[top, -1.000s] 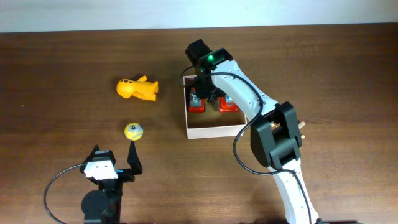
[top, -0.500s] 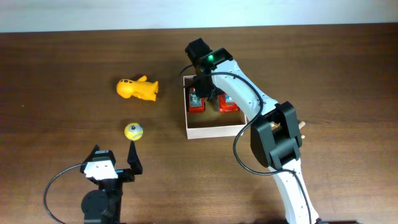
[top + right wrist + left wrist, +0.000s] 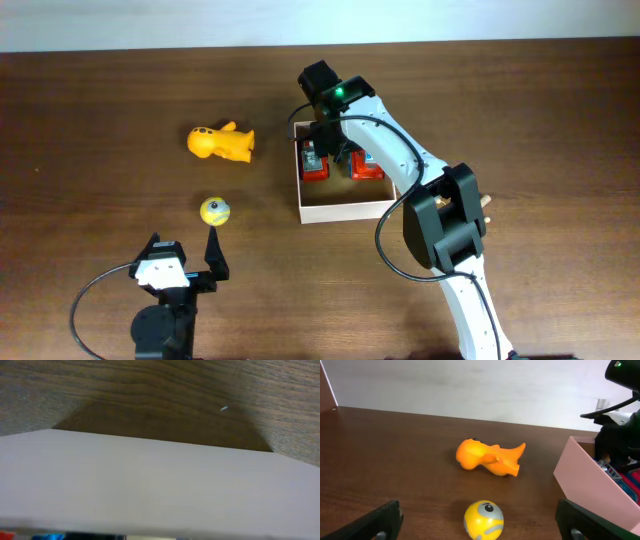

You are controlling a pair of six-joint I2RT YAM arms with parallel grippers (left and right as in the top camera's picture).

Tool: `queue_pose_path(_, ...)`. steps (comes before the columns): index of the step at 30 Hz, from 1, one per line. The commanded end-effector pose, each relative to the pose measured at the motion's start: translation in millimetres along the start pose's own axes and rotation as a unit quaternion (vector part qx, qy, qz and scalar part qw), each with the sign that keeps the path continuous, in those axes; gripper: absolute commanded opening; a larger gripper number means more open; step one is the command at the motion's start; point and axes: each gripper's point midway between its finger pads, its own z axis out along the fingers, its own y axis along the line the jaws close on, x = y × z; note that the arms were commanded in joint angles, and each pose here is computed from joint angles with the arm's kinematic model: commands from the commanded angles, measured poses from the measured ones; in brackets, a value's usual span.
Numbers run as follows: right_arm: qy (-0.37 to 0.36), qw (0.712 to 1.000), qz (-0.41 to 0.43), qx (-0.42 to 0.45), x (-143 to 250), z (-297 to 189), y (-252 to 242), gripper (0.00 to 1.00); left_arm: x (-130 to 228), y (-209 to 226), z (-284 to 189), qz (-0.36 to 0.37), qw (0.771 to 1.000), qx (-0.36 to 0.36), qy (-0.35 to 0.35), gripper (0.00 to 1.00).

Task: Pack container
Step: 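Raise the right gripper and move it right toward the yellow peg toy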

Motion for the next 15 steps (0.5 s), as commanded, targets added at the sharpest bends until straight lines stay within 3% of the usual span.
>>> queue_pose_path(1,-0.015,1.000,-0.008,-0.016,-9.4,-11.7,5.0,0.51,1.7,-0.7,0.4,-0.001,1.000,0.003,0.001,0.99)
queue_pose_path(9,-0.015,1.000,-0.018,-0.016,-9.0,-11.2,4.8,0.50,1.7,-0.7,0.4,-0.001,1.000,0.003,0.001,0.99)
queue_pose_path(13,-0.015,1.000,-0.018,-0.015,-9.1,-11.2,4.8,0.27,1.7,-0.7,0.4,-0.001,1.000,0.003,0.001,0.99)
queue_pose_path(15,-0.015,1.000,-0.018,-0.016,-9.2,-11.2,4.9,0.26,1.7,-0.7,0.4,-0.001,1.000,0.003,0.001,0.99)
